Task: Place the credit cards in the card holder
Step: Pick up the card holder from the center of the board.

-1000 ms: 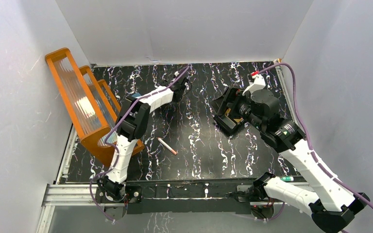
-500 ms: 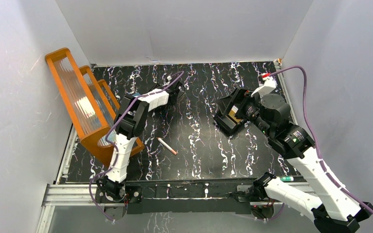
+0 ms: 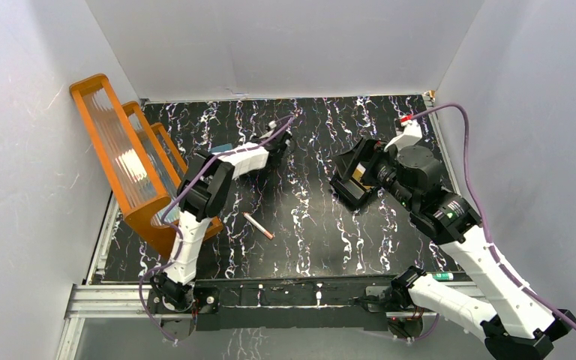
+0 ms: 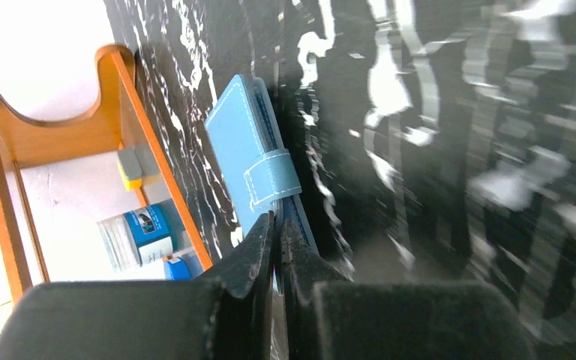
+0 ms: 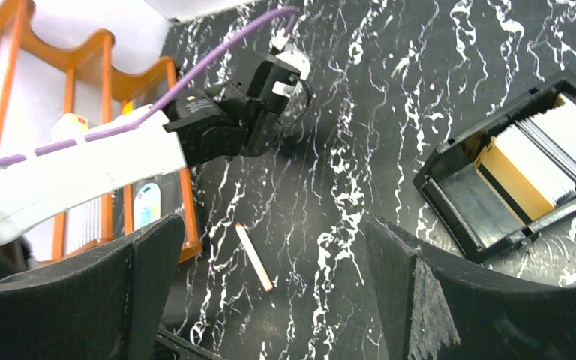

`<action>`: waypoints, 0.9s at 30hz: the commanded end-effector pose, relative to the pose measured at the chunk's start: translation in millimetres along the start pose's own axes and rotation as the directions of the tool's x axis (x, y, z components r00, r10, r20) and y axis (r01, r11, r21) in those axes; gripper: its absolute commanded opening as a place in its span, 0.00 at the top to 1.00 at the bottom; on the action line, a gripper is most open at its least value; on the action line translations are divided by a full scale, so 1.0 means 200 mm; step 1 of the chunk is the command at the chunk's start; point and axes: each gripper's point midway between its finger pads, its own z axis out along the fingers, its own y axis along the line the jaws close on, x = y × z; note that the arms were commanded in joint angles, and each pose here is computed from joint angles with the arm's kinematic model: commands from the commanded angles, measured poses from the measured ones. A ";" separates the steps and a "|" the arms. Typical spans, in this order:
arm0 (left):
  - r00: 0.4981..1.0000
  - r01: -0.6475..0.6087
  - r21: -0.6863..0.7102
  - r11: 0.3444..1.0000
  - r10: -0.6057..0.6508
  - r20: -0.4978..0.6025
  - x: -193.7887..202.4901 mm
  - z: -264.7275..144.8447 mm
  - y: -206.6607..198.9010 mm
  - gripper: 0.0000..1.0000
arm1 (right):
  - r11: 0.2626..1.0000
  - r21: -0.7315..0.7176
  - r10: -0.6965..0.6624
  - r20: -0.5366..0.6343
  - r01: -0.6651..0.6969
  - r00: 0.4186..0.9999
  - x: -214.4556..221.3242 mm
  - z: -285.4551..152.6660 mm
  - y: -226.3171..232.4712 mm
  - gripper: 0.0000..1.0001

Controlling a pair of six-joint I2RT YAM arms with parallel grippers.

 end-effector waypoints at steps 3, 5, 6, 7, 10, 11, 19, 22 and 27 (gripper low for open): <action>0.957 0.123 0.165 0.979 -0.161 0.241 -0.26 -0.61 0.06 1.00 | 1.000 0.019 0.021 0.008 -0.021 1.000 0.02 0.03 -0.02 0.02; 0.938 0.133 0.255 0.958 -0.205 0.281 -0.29 -0.77 0.03 1.00 | 0.999 0.028 0.019 0.000 -0.019 1.000 0.03 0.04 -0.03 0.02; 0.926 0.131 0.320 0.938 -0.232 0.298 -0.31 -0.86 0.01 1.00 | 0.999 0.033 0.017 -0.006 -0.017 1.000 0.04 0.05 -0.04 0.02; 0.916 0.126 0.375 0.918 -0.252 0.311 -0.32 -0.94 -0.02 1.00 | 0.999 0.038 0.018 -0.012 -0.017 1.000 0.05 0.06 -0.04 0.02; 0.892 0.151 0.579 0.801 -0.363 0.270 -0.31 -1.11 -0.08 1.00 | 0.999 0.046 0.027 -0.032 -0.026 0.999 0.08 0.07 -0.05 0.02; 0.882 0.162 0.638 0.753 -0.400 0.248 -0.30 -1.17 -0.09 1.00 | 0.998 0.047 0.035 -0.039 -0.033 0.999 0.09 0.07 -0.06 0.02; 0.816 0.204 0.917 0.344 -0.577 0.035 -0.22 -1.52 -0.24 1.00 | 0.984 0.099 0.163 -0.134 -0.150 0.977 0.29 0.14 -0.11 0.06; 0.795 0.217 0.947 0.237 -0.606 -0.031 -0.18 -1.56 -0.30 1.00 | 0.962 0.182 0.233 -0.169 -0.202 0.958 0.37 0.18 -0.17 0.07; 0.763 0.205 0.974 0.098 -0.639 -0.096 -0.15 -1.63 -0.36 1.00 | 0.912 0.299 0.350 -0.217 -0.280 0.911 0.50 0.24 -0.22 0.18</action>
